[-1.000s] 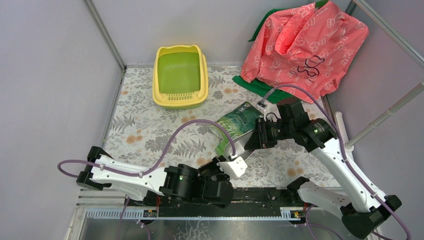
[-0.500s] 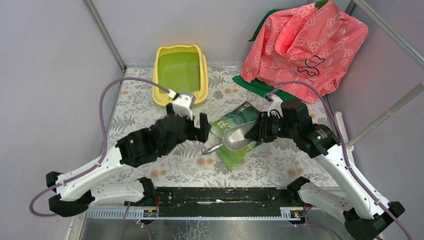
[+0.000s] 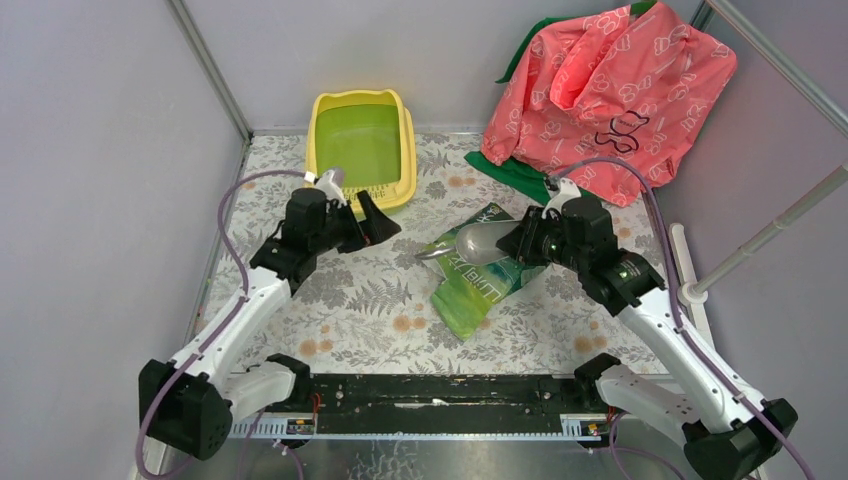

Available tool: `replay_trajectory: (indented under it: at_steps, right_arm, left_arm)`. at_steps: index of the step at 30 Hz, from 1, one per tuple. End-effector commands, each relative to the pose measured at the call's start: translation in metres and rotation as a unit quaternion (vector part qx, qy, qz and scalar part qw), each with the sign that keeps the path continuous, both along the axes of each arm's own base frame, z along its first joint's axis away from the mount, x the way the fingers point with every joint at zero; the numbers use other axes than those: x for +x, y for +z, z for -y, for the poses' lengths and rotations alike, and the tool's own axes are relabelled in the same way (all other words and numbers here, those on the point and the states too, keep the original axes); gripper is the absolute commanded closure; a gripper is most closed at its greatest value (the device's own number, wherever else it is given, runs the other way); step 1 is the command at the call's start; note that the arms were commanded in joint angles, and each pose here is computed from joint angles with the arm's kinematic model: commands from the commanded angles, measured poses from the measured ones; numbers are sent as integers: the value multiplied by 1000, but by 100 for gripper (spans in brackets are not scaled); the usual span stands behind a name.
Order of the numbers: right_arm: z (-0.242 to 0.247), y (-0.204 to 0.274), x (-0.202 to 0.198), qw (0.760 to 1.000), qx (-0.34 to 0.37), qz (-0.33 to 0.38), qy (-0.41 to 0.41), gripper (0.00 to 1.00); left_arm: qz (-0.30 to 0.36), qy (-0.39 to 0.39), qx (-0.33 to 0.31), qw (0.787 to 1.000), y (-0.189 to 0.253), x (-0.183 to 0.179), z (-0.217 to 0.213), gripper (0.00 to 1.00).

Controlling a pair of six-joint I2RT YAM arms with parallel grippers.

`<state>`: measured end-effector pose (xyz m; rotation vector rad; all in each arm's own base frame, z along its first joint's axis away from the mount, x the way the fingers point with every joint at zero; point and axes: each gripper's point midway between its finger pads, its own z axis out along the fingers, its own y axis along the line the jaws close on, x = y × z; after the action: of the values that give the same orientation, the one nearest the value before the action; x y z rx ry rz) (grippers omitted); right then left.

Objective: Fill the litter box with clean litter

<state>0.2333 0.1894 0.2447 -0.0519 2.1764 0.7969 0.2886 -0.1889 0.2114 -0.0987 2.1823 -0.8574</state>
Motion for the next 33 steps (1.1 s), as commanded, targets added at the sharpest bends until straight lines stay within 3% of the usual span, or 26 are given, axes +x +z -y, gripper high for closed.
replay_trajectory:
  at_steps: [1, 6, 13, 23, 33]
  right_arm:
    - [-9, 16, 19, 996, 86, 36, -3, 100]
    - [-23, 12, 25, 980, 194, 25, 31, 100]
    - [-43, 0, 35, 962, 269, -11, 53, 100]
    - [-55, -20, 49, 948, 309, -57, 48, 100]
    - [-74, -34, 49, 952, 289, -86, 59, 100]
  left_arm:
    - [32, -105, -193, 975, 41, -17, 25, 1]
    - [24, -123, -298, 946, 43, -30, 24, 1]
    - [0, -131, -413, 901, 41, -46, 24, 1]
    - [9, -100, -448, 889, 34, -32, 23, 1]
    - [7, -89, -420, 903, 26, -21, 38, 1]
